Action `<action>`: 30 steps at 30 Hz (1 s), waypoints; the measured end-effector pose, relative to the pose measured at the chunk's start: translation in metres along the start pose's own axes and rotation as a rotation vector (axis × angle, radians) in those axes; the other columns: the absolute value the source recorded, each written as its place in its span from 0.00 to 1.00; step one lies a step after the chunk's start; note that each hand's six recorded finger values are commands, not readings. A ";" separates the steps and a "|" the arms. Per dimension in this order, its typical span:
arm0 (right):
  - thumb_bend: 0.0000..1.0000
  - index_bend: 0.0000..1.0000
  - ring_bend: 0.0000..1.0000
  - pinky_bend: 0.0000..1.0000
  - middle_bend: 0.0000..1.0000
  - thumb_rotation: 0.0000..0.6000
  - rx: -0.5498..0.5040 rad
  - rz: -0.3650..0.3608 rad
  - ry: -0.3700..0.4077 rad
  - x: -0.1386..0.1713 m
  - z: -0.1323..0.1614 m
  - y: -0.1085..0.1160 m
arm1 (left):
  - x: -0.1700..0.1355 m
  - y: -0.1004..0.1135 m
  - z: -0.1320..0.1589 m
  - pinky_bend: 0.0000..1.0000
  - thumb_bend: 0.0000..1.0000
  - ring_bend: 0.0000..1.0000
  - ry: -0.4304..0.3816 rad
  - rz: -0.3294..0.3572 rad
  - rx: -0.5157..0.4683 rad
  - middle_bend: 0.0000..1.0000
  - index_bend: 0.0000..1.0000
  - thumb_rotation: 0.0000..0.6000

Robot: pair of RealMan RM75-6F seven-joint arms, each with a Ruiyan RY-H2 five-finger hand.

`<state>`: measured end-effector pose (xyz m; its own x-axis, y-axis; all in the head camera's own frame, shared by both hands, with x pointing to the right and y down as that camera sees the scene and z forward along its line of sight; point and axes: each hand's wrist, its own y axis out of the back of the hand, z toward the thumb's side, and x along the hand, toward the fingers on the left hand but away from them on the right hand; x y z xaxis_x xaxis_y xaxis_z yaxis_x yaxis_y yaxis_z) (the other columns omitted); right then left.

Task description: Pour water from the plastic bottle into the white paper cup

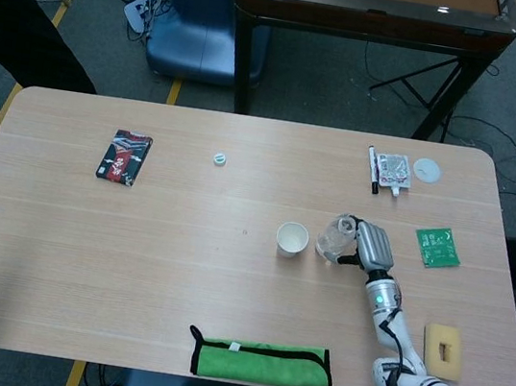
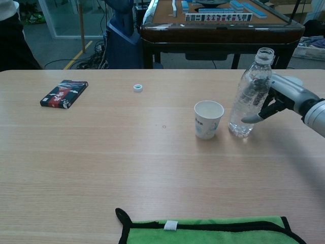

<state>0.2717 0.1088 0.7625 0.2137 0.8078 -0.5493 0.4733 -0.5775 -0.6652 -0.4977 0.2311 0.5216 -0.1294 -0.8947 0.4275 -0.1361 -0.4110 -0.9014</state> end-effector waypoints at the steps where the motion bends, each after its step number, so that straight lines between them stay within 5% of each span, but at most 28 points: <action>1: 0.32 0.60 0.38 0.47 0.51 1.00 -0.002 0.008 0.000 0.000 -0.001 -0.001 | 0.000 0.000 0.000 0.68 0.14 0.36 0.000 0.000 0.000 0.40 0.31 1.00; 4: 0.30 0.55 0.35 0.46 0.47 1.00 -0.001 0.027 0.000 0.001 -0.003 -0.004 | 0.000 0.000 0.000 0.68 0.14 0.36 0.000 0.000 0.002 0.40 0.31 1.00; 12: 0.02 0.26 0.21 0.40 0.29 1.00 0.020 0.076 -0.005 0.003 -0.009 -0.006 | 0.000 -0.001 0.000 0.68 0.14 0.36 0.001 -0.003 0.004 0.40 0.31 1.00; 17: 0.00 0.13 0.13 0.34 0.18 1.00 0.044 0.103 -0.013 0.004 -0.012 -0.005 | 0.000 -0.001 0.000 0.68 0.14 0.36 0.001 -0.002 0.005 0.40 0.31 1.00; 30: 0.00 0.08 0.09 0.32 0.14 1.00 0.112 0.096 -0.009 0.013 -0.011 0.016 | 0.000 -0.002 0.000 0.68 0.14 0.36 0.002 -0.004 0.010 0.40 0.31 1.00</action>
<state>0.2913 0.1115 0.7504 0.2460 0.7472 -0.6173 0.3521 -0.6623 -0.6613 -0.4970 0.2316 0.5232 -0.1312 -0.8928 0.4310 -0.1267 -0.4161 -0.9005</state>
